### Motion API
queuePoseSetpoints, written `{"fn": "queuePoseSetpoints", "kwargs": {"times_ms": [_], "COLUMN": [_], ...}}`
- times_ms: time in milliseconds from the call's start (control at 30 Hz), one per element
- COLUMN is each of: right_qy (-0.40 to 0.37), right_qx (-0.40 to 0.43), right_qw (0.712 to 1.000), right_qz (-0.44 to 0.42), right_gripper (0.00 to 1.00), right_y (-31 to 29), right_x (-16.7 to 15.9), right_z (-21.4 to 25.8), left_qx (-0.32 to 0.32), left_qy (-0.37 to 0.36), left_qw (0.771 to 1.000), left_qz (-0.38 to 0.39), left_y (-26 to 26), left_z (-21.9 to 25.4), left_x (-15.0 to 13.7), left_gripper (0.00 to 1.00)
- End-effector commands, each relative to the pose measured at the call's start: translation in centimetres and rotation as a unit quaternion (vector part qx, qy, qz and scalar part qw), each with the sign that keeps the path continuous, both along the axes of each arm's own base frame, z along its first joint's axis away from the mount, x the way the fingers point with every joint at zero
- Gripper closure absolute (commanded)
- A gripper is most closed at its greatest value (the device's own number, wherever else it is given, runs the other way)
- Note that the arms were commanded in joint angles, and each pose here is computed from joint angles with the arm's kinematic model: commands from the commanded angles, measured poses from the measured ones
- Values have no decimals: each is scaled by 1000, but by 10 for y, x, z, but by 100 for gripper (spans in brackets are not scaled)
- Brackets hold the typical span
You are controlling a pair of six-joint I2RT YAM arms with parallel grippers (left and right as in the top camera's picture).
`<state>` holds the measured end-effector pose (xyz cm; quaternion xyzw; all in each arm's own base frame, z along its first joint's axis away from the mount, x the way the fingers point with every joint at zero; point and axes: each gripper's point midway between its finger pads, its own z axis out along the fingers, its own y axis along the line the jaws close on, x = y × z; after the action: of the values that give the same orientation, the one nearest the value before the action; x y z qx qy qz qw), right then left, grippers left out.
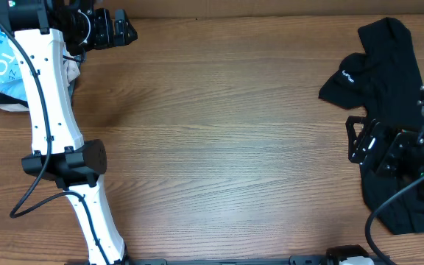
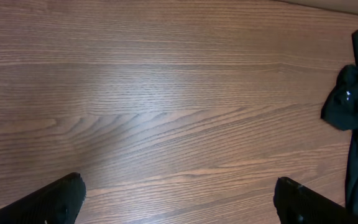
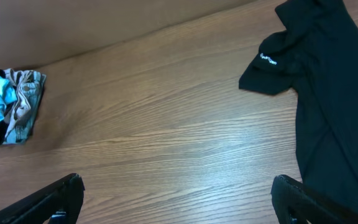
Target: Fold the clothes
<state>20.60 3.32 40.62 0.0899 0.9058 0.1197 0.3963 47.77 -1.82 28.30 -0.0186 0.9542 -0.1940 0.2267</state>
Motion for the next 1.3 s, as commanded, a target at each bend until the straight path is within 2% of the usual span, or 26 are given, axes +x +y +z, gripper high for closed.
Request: {"fn": "queuePoseSetpoints", "kwargs": {"times_ms": [0, 167, 333, 533, 700, 967, 1267], "right_qy": [-10, -31, -86, -224, -324, -369, -408], "right_qx": [4, -14, -9, 3, 12, 14, 1], "right_qw": [1000, 999, 996, 973, 945, 928, 909], "right_qz": [3, -21, -34, -51, -47, -44, -85], "right_gripper": [0, 0, 0, 0, 0, 0, 0], "right_y": [1, -11, -15, -22, -24, -24, -39], "right_x": [-1, -1, 12, 32, 35, 39, 38], "right_z": [6, 10, 8, -12, -57, -151, -191], "left_qx": [-9, -9, -9, -9, -9, -9, -9], "left_qy": [1, 1, 1, 1, 1, 1, 1], "left_qw": [1000, 1000, 1000, 1000, 1000, 1000, 1000], "left_qz": [3, 3, 3, 3, 3, 3, 3], "left_y": [-2, -2, -2, -2, -2, -2, -2], "left_z": [1, 1, 1, 1, 1, 1, 1], "left_x": [0, 0, 0, 0, 0, 0, 0], "left_gripper": [0, 0, 0, 0, 0, 0, 0]}}
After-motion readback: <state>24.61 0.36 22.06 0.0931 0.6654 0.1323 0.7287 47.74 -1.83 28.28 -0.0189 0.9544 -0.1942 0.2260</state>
